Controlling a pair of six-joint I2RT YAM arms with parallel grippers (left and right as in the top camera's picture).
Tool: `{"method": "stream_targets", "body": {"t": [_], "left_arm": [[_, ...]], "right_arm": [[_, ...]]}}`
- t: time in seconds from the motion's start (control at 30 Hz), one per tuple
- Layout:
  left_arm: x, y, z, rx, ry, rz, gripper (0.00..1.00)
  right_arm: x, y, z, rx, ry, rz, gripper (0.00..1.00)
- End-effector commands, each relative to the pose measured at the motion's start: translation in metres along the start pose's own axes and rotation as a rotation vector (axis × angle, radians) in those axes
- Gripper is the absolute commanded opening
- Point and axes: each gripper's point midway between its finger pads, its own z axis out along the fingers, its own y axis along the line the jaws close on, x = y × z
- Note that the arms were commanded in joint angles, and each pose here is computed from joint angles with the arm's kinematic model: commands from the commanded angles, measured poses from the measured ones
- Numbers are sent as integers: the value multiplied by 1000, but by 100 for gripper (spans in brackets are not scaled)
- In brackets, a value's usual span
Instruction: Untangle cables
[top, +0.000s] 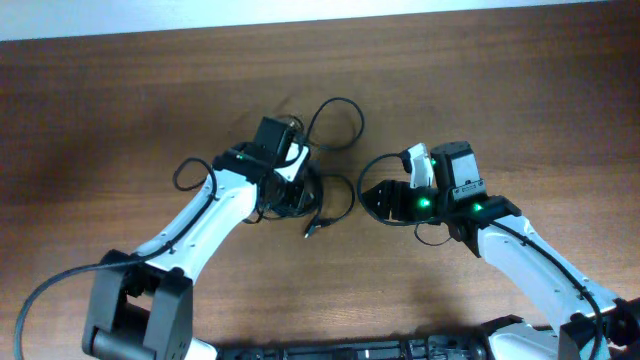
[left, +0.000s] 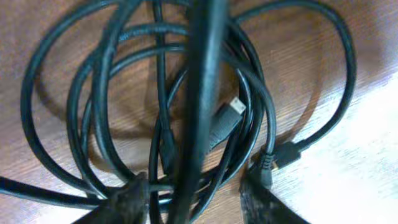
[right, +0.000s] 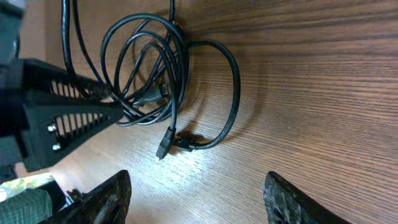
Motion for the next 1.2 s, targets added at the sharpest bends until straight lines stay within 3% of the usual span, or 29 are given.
{"method": "stream_targets", "body": {"t": [0.0, 0.07, 0.17, 0.3, 0.4, 0.47, 0.57, 0.67, 0.77, 0.8, 0.87, 0.93, 0.97, 1.03, 1.1, 1.13, 1.17], "left_arm": [[1, 0, 5, 8, -6, -33, 25], [-8, -1, 3, 12, -37, -37, 0], [-33, -4, -16, 20, -100, -122, 0], [-100, -16, -110, 87, -371, -309, 0], [-105, -21, -152, 128, -475, -368, 0], [-109, -27, -194, 164, -595, -344, 0], [-108, -34, -250, 204, -758, -314, 0], [-99, -39, -303, 232, -910, -288, 0], [-97, -30, -326, 191, -994, -304, 0], [-99, -31, -331, 198, -1017, -300, 0], [-99, -31, -332, 199, -1019, -299, 0], [-99, -31, -333, 199, -1023, -299, 0], [-97, -31, -337, 195, -1033, -295, 0], [-92, -31, -347, 163, -1062, -236, 0], [-83, -18, -359, 96, -1106, -278, 0], [-82, -14, -362, 75, -1115, -291, 0], [-82, -14, -361, 76, -1114, -291, 0]], "right_arm": [[-1, 1, -1, 6, -9, -23, 66], [-1, 1, -1, 6, -9, -23, 66], [0, 0, 0, 7, -6, -21, 66], [4, 3, 1, 0, 9, -18, 67], [3, 37, 12, -78, -14, -107, 67], [-9, 54, 21, -46, -117, -200, 67], [-28, 56, 29, 41, -252, -256, 77], [-32, 52, 65, 63, -291, -298, 96], [-11, 48, 110, 32, -242, -336, 100], [-11, 24, 122, 128, -268, -295, 94], [-26, 29, 118, 104, -323, -269, 55], [-39, 39, 115, 71, -363, -237, 7], [-43, 37, 114, 78, -372, -229, 4], [-59, 12, 102, 136, -390, -178, 4], [-74, 10, 81, 60, -357, -167, 4], [-71, 42, 74, -126, -302, -216, 36], [-66, 52, 74, -173, -280, -235, 49]]}}
